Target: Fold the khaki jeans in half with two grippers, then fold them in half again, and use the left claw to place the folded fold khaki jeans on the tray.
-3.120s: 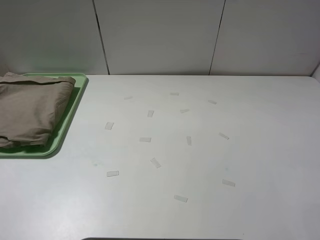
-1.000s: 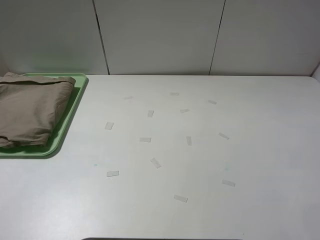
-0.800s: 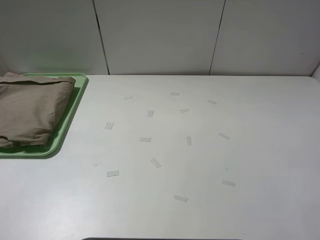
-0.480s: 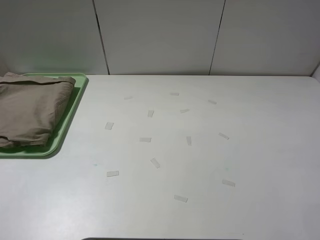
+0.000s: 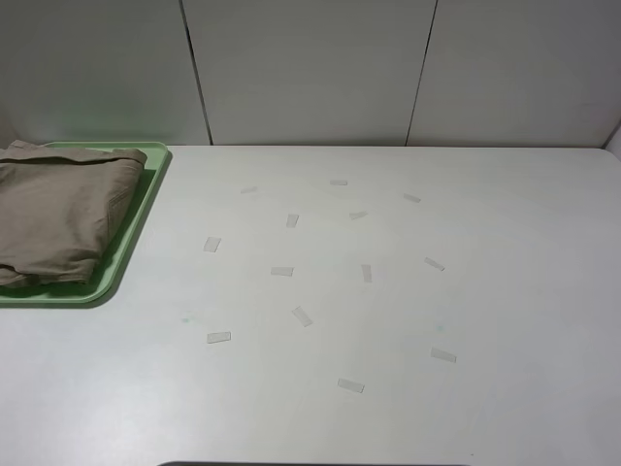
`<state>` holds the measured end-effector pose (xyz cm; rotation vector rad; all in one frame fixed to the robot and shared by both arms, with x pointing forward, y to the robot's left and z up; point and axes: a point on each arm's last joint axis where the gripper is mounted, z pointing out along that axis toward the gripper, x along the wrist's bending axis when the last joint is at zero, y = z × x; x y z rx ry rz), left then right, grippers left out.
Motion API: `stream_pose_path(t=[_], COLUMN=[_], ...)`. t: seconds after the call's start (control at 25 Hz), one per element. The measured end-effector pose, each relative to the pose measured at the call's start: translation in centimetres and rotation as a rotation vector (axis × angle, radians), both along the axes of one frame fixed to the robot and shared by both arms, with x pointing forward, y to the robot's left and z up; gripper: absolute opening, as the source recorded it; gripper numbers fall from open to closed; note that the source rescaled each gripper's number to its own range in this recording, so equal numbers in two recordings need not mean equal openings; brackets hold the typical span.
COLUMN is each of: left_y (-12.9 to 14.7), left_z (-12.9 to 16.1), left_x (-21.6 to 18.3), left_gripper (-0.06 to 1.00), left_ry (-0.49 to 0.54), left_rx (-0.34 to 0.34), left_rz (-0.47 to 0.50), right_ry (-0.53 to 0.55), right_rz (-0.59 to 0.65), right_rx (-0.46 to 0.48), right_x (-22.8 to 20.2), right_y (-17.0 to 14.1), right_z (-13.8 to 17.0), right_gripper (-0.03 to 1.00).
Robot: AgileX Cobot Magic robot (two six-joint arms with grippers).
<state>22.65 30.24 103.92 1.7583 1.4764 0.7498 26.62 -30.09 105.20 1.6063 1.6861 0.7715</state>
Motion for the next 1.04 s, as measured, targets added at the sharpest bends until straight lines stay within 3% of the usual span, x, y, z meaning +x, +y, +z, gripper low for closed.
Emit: stream_pose_path(t=[0.12, 0.4, 1.04], left_y=[0.0, 0.0, 0.0], left_z=[0.0, 0.0, 0.0], left_x=[0.0, 0.0, 0.0], left_gripper=[0.72, 0.72, 0.72], left_ry=[-0.002, -0.004, -0.004], left_rx=[0.0, 0.0, 0.0], left_rz=[0.0, 0.0, 0.0], right_ry=[-0.021, -0.201, -0.203], right_rz=[0.0, -0.021, -0.024], right_rx=[0.0, -0.005, 0.004], right_x=[-0.3, -3.1, -3.1], right_y=[0.0, 0.1, 0.1], right_z=[0.1, 0.3, 0.2], right_gripper=[1.0, 1.0, 1.0])
